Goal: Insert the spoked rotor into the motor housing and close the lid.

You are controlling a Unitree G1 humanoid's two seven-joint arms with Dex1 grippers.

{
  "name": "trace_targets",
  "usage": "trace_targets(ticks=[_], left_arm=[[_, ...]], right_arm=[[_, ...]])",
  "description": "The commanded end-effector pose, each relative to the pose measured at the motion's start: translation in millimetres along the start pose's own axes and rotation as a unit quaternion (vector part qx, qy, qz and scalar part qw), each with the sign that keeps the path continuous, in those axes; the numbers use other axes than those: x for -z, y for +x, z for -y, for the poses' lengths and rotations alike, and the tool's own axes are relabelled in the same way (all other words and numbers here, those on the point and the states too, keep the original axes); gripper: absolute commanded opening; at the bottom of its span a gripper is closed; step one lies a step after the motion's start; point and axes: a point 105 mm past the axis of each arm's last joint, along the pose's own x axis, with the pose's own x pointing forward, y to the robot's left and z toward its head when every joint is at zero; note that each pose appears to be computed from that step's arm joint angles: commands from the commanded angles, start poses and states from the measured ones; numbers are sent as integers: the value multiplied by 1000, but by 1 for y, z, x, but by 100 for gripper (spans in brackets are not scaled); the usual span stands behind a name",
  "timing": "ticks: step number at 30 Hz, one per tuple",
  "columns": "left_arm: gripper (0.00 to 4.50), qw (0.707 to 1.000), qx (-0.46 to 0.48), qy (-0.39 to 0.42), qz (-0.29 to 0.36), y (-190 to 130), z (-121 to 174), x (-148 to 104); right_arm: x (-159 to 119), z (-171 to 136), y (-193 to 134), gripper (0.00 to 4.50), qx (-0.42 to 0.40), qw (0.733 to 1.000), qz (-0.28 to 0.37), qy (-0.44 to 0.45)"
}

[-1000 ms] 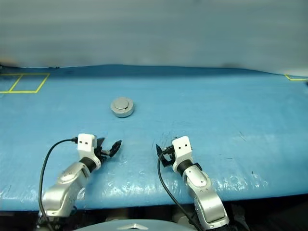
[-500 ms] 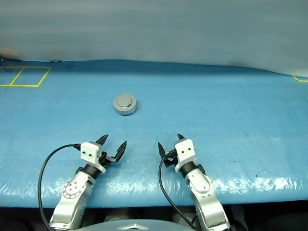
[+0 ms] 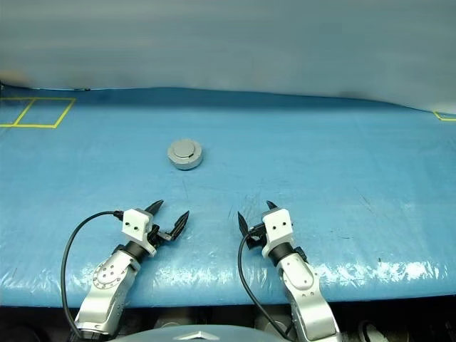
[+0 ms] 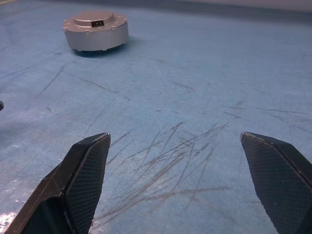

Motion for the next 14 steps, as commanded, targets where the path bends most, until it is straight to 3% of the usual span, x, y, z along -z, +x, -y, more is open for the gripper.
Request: trace_targets(ticks=[1,14], left_arm=[[447,1000,4,7,17,0,1,-7],[447,1000,-5,5,22,2,-2,-8]], right_arm=[[-16,1,0,450,-1,999,32,-8],[-20,3,3,450,0,999,40,-4]])
